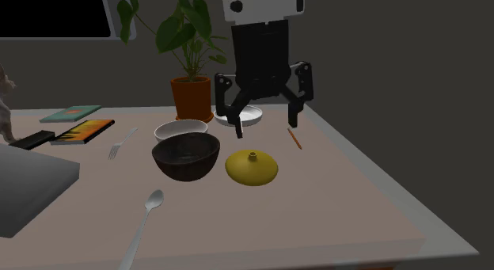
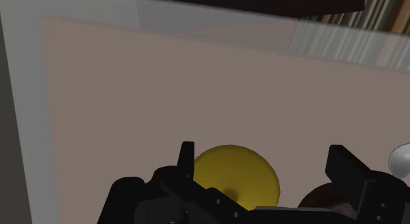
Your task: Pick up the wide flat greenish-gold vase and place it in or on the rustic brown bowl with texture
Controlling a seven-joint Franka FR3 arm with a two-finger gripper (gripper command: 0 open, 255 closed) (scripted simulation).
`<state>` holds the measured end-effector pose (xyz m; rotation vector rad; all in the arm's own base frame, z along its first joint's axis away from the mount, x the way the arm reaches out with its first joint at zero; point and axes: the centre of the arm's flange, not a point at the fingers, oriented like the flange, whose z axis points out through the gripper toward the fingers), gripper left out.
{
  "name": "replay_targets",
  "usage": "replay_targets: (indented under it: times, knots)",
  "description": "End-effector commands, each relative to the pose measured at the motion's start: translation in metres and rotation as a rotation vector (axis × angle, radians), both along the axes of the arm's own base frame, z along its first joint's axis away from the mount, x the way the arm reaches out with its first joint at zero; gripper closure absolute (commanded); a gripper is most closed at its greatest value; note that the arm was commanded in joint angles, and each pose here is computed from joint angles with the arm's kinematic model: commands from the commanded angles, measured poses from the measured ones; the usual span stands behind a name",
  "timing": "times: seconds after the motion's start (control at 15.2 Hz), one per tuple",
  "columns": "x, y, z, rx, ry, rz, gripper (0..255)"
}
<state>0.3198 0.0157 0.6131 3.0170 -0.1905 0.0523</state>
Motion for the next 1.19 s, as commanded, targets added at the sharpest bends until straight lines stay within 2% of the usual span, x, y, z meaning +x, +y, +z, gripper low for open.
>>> replay_targets:
  times: [0.0,0.99,1.12]
  knots:
    - [0.0,0.0,0.0,0.0,0.0,0.0,0]
    - [0.164,-0.071,-0.107,0.182,0.021,-0.088,0]
    - [0.169,-0.073,-0.116,0.189,0.022,-0.09,0]
